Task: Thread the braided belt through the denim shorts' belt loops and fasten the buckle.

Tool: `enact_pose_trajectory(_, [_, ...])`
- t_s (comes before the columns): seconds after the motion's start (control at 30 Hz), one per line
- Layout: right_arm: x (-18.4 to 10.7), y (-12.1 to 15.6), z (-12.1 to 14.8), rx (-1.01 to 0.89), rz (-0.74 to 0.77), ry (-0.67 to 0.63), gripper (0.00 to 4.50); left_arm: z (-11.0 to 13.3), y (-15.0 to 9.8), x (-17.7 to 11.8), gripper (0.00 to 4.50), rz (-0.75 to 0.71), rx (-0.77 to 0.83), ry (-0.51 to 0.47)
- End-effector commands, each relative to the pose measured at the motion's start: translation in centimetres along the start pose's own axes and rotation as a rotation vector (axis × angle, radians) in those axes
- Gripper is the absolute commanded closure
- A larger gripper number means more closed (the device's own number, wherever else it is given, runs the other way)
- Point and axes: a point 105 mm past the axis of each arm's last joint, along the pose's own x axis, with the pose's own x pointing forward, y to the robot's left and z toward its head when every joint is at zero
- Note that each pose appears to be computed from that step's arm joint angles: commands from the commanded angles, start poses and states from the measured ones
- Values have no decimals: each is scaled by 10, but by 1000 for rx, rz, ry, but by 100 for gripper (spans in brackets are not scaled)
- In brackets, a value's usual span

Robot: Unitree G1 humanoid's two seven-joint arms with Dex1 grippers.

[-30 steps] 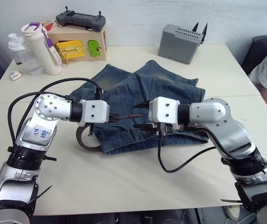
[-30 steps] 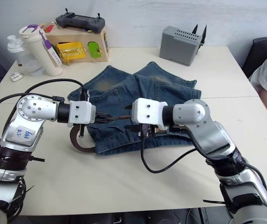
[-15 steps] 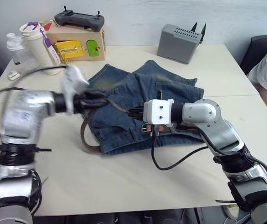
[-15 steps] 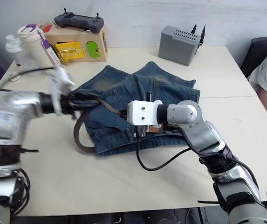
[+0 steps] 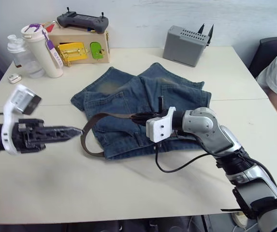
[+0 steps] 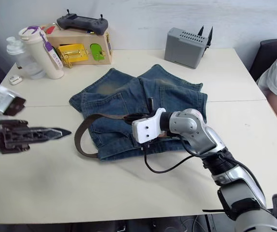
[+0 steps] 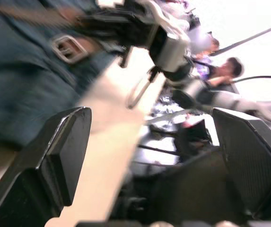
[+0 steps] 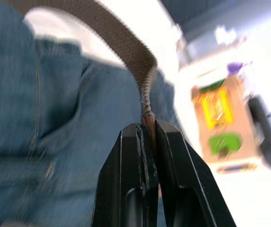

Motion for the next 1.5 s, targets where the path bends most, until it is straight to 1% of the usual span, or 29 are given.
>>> enact_pose_trajectory(0.03, [-3, -17, 18, -115, -71, -73, 450, 21, 28, 43, 9, -20, -71, -265])
enact_pose_trajectory(0.1, [-5, -17, 21, -135, -77, -85, 450, 30, 45, 52, 9, 36, -122, -406])
enact_pose_trajectory(0.17, [-7, -17, 24, -141, -82, -92, 450, 33, 55, 59, 9, 86, -173, -503])
enact_pose_trajectory(0.27, [-10, -18, 26, -143, -88, -97, 450, 33, 58, 72, 9, 125, -221, -567])
enact_pose_trajectory(0.4, [-13, -20, 28, -153, -95, -97, 450, 44, 59, 80, 9, 161, -302, -676])
enact_pose_trajectory(0.43, [-13, -20, 29, -154, -98, -99, 450, 46, 60, 81, 9, 173, -323, -693])
enact_pose_trajectory(0.53, [-14, -21, 29, -157, -99, -95, 450, 46, 62, 84, 9, 195, -352, -703])
enact_pose_trajectory(0.6, [-15, -21, 29, -160, -98, -90, 450, 45, 64, 82, 61, 212, -366, -707])
enact_pose_trajectory(0.63, [-15, -21, 28, -162, -98, -87, 450, 45, 65, 82, 71, 218, -368, -705])
enact_pose_trajectory(0.67, [-15, -21, 28, -162, -100, -84, 450, 43, 66, 82, 100, 224, -367, -694])
enact_pose_trajectory(0.7, [-15, -21, 28, -162, -102, -83, 450, 42, 67, 82, 156, 227, -363, -682])
enact_pose_trajectory(0.73, [-15, -21, 27, -162, -102, -81, 450, 41, 67, 83, 177, 228, -362, -675])
enact_pose_trajectory(0.8, [-16, -22, 27, -163, -105, -77, 450, 42, 67, 83, 259, 230, -362, -673])
enact_pose_trajectory(0.83, [-16, -22, 27, -162, -107, -75, 450, 42, 67, 83, 311, 230, -361, -673])
enact_pose_trajectory(0.87, [-16, -23, 25, -147, -109, -71, 450, 43, 69, 81, 342, 237, -364, -677])
enact_pose_trajectory(0.93, [-16, -22, 23, -91, -107, -67, 450, 45, 71, 76, 434, 247, -363, -680])
enact_pose_trajectory(1.0, [-18, -21, 21, -41, -104, -69, 450, 46, 72, 72, 443, 257, -359, -684])
enact_pose_trajectory(1.03, [-19, -22, 20, -11, -107, -72, 381, 47, 73, 69, 450, 261, -357, -691])
enact_pose_trajectory(1.1, [-22, -23, 17, 45, -106, -70, 328, 49, 75, 63, 450, 274, -359, -703])
enact_pose_trajectory(1.2, [-26, -24, 2, 155, -92, -36, 180, 51, 78, 53, 450, 289, -363, -731])
enact_pose_trajectory(1.23, [-27, -25, -5, 205, -93, -19, 140, 51, 78, 51, 450, 291, -365, -741])
enact_pose_trajectory(1.3, [-28, -26, -15, 298, -100, 4, 37, 51, 78, 49, 450, 292, -365, -752])
enact_pose_trajectory(1.33, [-28, -27, -19, 339, -103, 12, 5, 52, 77, 48, 450, 291, -363, -755])
enact_pose_trajectory(1.37, [-27, -25, -27, 386, -95, 43, 5, 52, 77, 45, 450, 291, -358, -764])
enact_pose_trajectory(1.43, [-22, -20, -43, 538, -80, 99, 5, 55, 76, 37, 450, 294, -352, -792])
enact_pose_trajectory(1.5, [-14, -19, -53, 661, -71, 129, 5, 57, 78, 28, 450, 299, -358, -819])
